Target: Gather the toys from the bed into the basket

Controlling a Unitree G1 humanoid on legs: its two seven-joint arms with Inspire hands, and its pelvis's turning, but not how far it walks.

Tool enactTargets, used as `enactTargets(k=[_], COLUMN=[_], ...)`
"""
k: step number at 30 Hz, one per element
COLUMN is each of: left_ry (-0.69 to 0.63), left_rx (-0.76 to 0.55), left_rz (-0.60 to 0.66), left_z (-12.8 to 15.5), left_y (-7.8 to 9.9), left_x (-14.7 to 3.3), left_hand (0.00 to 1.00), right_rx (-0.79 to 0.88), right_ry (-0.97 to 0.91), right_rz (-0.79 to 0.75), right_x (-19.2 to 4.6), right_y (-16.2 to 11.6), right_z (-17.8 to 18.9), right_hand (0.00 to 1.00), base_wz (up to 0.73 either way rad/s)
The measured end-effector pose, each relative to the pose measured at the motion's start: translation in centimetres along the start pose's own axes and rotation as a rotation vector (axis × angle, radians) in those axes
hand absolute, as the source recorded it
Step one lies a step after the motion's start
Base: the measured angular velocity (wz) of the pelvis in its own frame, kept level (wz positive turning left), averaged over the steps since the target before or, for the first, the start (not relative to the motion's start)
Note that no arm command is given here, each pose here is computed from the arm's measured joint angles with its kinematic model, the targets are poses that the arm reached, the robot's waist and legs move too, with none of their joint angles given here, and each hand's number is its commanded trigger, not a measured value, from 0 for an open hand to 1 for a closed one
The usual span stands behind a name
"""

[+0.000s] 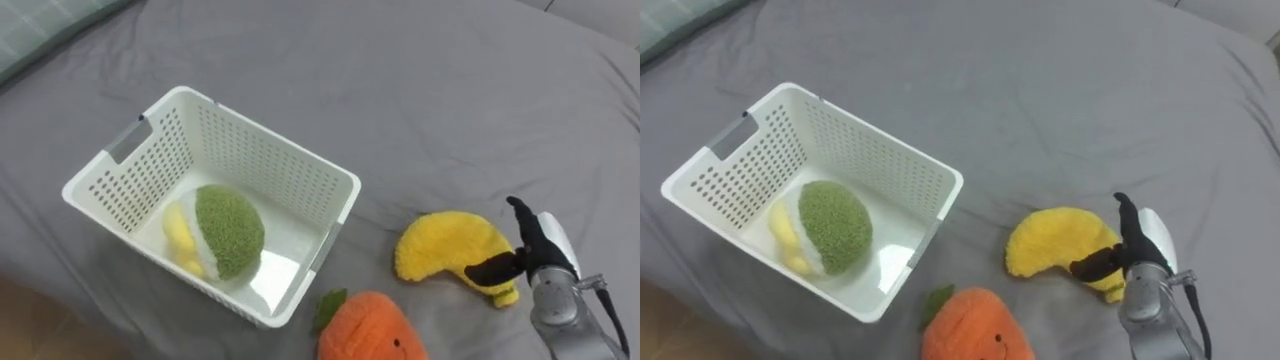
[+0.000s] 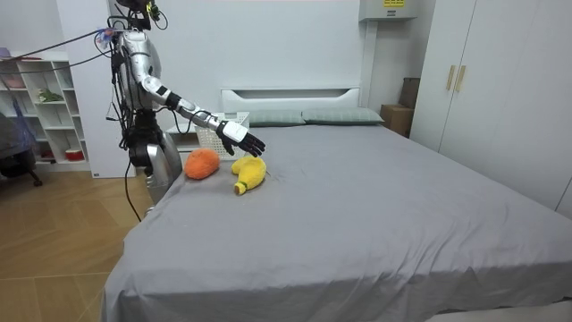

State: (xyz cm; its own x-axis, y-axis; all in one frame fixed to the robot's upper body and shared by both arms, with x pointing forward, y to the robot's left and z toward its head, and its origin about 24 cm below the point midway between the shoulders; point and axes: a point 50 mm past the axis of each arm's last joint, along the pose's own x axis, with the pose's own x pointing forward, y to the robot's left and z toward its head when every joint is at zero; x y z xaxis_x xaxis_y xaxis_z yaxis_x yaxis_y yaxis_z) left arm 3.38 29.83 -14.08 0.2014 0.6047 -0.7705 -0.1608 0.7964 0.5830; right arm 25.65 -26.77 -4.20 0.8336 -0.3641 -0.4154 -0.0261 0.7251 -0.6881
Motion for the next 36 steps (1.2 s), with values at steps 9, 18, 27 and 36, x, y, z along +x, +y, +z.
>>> enactTargets(k=[9, 18, 27, 36], left_ry=[-0.034, -0.054, -0.043, -0.036], left_rx=[0.057, 0.081, 0.063, 0.067], left_rz=[-0.035, -0.054, -0.057, -0.052], left_z=[0.8, 1.4, 1.4, 2.0], left_y=[-0.4, -0.8, -0.9, -0.8], left_x=[0.0, 0.0, 0.1, 0.2], left_hand=[0.00, 0.00, 0.00, 0.00], right_rx=[-0.033, -0.068, -0.097, -0.126], right_ry=[0.010, 0.029, 0.070, 0.113], right_rz=[0.016, 0.032, 0.062, 0.151], right_x=[1.0, 1.3, 1.5, 1.6], right_y=[0.4, 0.6, 0.5, 0.2], right_z=[0.7, 0.7, 0.0, -0.8], right_hand=[0.00, 0.00, 0.00, 0.00], base_wz=[0.13, 0.04, 0.00, 0.00])
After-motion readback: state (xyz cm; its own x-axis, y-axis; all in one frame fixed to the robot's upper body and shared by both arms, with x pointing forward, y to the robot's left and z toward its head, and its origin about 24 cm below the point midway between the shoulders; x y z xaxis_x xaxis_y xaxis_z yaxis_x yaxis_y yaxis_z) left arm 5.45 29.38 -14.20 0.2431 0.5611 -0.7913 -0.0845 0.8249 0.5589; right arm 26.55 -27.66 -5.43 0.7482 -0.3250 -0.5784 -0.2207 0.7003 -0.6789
